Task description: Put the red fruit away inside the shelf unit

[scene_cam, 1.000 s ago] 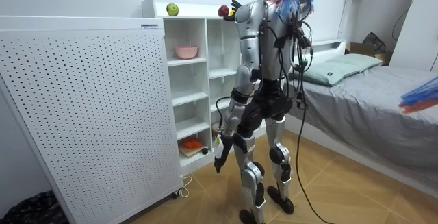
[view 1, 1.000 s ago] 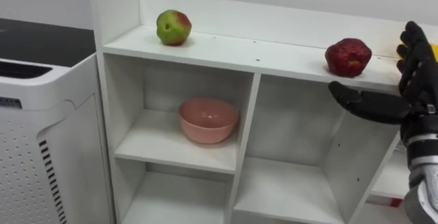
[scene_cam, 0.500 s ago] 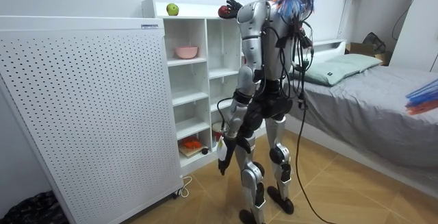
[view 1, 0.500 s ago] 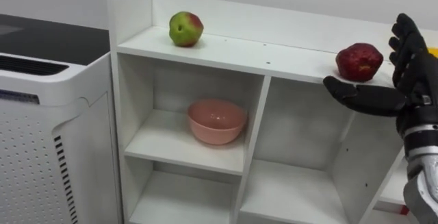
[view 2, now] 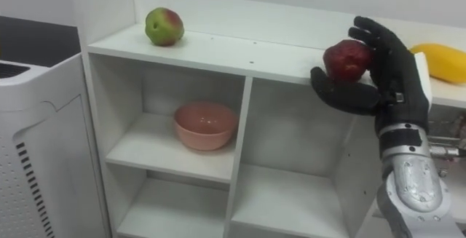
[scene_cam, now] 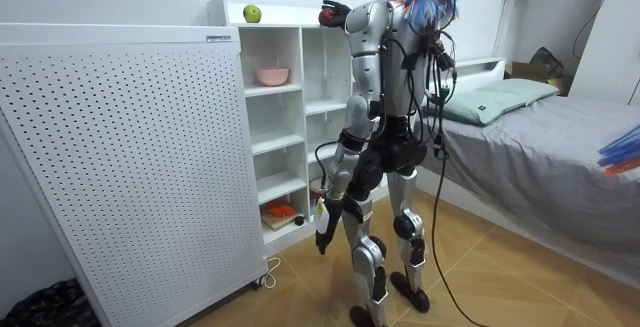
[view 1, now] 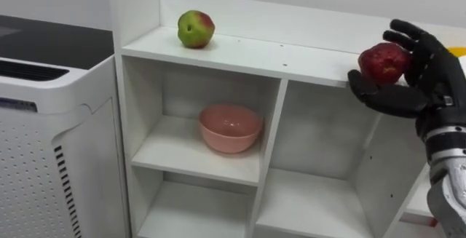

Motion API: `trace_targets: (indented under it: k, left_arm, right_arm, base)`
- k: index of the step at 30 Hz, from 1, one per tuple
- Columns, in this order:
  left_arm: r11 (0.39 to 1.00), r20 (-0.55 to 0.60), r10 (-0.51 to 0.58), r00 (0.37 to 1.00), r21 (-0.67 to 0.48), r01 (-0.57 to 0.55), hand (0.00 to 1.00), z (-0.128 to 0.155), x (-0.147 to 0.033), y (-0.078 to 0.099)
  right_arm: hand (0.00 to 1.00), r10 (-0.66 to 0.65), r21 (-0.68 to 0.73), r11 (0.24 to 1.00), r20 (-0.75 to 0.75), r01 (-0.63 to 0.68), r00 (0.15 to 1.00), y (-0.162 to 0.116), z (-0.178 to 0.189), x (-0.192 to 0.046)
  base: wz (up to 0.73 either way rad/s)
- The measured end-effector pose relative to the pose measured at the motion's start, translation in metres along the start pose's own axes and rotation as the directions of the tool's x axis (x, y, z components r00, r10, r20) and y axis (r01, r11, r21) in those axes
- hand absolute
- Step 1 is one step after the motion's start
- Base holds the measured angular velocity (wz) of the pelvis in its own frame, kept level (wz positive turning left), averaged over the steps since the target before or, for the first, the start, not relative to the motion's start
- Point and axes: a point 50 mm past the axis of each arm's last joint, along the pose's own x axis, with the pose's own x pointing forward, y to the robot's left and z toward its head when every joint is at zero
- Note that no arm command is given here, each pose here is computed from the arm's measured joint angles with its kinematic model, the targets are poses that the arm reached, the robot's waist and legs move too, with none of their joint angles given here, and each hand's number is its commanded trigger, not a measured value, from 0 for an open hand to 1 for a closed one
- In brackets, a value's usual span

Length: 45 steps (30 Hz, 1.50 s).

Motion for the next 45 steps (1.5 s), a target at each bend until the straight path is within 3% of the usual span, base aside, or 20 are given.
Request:
trace_targets:
  k: [21,27,35,40,45]
  left_arm:
    - [1.0,0.004,0.005,1.0,0.002,-0.005,0.0,0.003,0.001,0.002]
    - [1.0,0.007,0.004,1.0,0.008,-0.004,0.0,0.004,0.001,0.002]
    - [0.999,0.031,0.03,0.999,0.019,-0.03,0.0,0.013,0.002,0.006]
    - [0.998,0.02,0.038,0.999,0.04,-0.039,0.0,0.011,0.002,0.008]
    - [0.995,0.02,0.031,0.999,0.089,-0.032,0.0,0.014,0.003,0.004]
  right_arm:
    - [1.0,0.031,-0.045,0.999,0.035,-0.03,0.999,-0.002,0.007,0.005]
    - [1.0,0.149,-0.095,0.986,0.108,-0.139,0.983,0.023,0.025,0.0]
    - [1.0,0.378,-0.183,0.922,0.222,-0.342,0.899,0.066,0.052,-0.026]
    - [1.0,0.425,-0.159,0.904,0.241,-0.397,0.872,0.079,0.055,-0.039]
    - [1.0,0.478,-0.139,0.877,0.173,-0.459,0.861,0.095,0.036,-0.06]
  base:
    - [0.0]
    - [-0.04]
    - [-0.04]
    - [0.04]
    - [0.0]
